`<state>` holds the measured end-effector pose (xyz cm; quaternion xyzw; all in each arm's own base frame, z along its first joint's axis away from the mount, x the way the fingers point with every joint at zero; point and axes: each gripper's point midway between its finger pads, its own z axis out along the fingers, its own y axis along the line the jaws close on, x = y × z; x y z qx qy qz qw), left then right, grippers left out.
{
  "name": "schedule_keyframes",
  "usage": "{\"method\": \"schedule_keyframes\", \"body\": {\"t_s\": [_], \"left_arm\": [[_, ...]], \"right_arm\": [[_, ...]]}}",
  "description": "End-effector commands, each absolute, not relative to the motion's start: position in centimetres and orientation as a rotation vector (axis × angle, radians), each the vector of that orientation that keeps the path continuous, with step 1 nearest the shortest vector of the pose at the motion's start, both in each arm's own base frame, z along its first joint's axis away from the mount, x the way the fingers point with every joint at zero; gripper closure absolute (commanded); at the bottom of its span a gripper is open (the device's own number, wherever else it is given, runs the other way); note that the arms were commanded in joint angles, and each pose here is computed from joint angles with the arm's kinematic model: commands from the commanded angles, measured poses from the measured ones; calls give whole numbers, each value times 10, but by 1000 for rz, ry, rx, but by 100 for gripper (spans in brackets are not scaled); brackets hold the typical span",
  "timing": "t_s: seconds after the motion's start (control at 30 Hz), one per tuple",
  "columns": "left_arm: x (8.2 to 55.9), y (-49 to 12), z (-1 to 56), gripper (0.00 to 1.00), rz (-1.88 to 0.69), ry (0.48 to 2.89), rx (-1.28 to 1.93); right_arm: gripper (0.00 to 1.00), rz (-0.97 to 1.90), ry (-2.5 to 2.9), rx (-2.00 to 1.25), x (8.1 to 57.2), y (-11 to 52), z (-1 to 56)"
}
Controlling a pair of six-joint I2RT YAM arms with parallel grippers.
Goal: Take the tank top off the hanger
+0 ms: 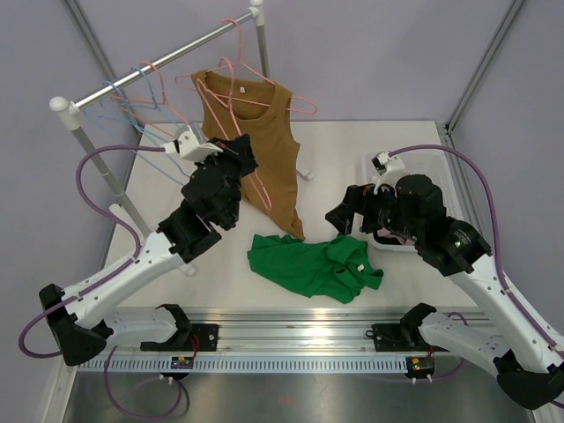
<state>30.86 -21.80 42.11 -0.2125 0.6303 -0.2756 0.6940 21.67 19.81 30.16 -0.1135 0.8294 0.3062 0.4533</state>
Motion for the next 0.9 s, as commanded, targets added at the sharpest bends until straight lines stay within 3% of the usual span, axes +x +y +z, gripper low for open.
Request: {"method": "schedule_keyframes", "body": {"t_s": [0.0, 0.57, 0.87], "left_arm": [[323, -188, 456, 100, -745, 1275, -717], [388, -111, 487, 100, -726, 1144, -880], [397, -100, 440, 100, -687, 1199, -976]], "right_arm": [[0, 753, 1991, -279, 224, 199, 314], [1, 791, 2006, -302, 227, 210, 310], [0, 784, 2001, -313, 230, 211, 310]]}}
